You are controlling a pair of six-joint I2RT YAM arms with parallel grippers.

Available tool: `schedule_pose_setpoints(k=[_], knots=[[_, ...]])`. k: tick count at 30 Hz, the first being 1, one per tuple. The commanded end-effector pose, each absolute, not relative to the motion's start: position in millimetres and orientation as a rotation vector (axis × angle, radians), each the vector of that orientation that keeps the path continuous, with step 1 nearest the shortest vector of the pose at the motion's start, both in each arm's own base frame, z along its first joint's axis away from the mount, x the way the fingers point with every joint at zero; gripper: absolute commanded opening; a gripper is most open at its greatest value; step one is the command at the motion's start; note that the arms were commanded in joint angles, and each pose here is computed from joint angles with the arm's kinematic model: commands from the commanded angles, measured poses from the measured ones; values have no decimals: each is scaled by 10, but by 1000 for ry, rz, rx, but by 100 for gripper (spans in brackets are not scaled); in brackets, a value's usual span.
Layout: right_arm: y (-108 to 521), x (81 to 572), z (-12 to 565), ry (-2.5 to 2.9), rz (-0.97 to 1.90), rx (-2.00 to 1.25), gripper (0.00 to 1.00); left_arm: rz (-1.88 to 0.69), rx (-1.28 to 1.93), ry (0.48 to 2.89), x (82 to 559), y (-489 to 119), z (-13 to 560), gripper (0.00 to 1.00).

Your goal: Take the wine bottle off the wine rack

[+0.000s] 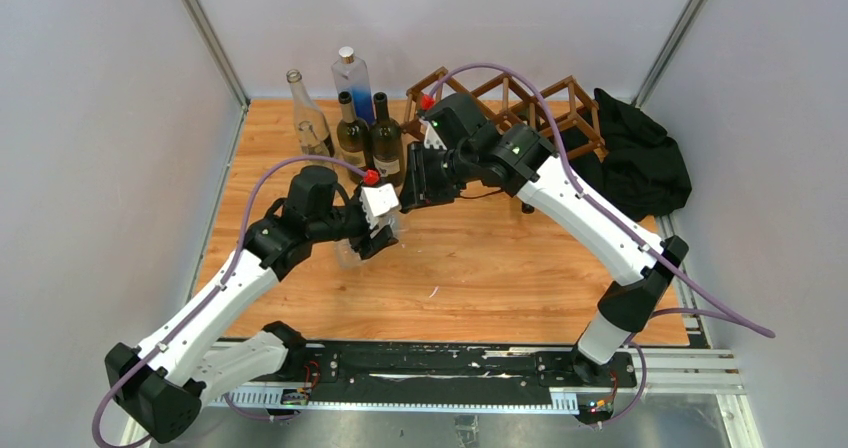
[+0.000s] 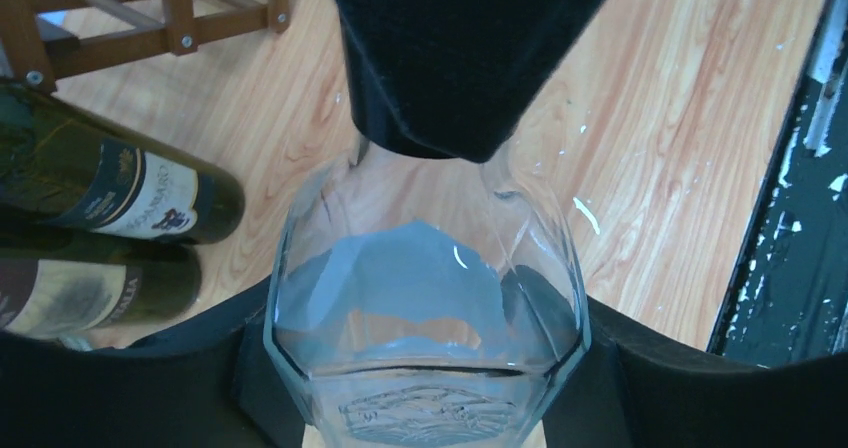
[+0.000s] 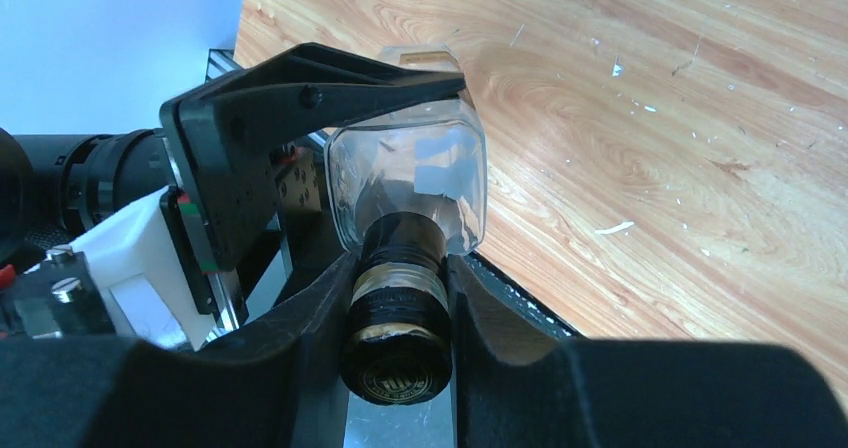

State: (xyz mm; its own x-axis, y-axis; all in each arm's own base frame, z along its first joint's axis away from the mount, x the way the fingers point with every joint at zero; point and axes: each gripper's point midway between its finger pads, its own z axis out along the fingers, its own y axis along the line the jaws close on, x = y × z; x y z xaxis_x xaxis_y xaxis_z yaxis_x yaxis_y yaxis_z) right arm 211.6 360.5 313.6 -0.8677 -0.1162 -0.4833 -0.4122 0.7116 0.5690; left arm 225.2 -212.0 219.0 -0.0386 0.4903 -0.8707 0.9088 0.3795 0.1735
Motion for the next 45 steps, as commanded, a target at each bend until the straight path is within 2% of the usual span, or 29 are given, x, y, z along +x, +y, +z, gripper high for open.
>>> schedule_pose_setpoints(k=[1, 2, 4, 6, 7, 12, 18, 24, 33, 45], knots=[[3793, 1993, 3558, 2356, 1181, -463, 12, -504, 1268, 1650, 2264, -2086, 2261, 47], [3784, 1993, 3546, 2356, 1178, -466, 29, -495, 1262, 1641, 2275, -2082, 2299, 30], [3744, 2009, 3536, 2345, 1155, -465, 63, -478, 1232, 1636, 2310, -2066, 2366, 3], [3670, 2054, 3567, 2310, 1118, -460, 85, -485, 1189, 1635, 2327, -2051, 2440, 0], [3617, 2087, 3585, 2290, 1096, -447, 88, -507, 1156, 1637, 2329, -2044, 2484, 0], [3322, 2203, 3722, 2173, 1090, -368, 93, -657, 1016, 1654, 2321, -1990, 2627, 0], [3216, 2172, 3563, 2099, 1085, -429, 95, -807, 854, 1651, 2348, -1916, 2857, 0], [3406, 2050, 3460, 1981, 1191, -587, 96, -984, 696, 1589, 2348, -1948, 3348, 0], [3824, 1832, 3304, 1743, 1193, -804, 97, -1269, 729, 1449, 2048, -2057, 3996, 0], [4206, 1607, 3449, 1581, 1472, -876, 98, -1441, 756, 1430, 1757, -2095, 4211, 0]])
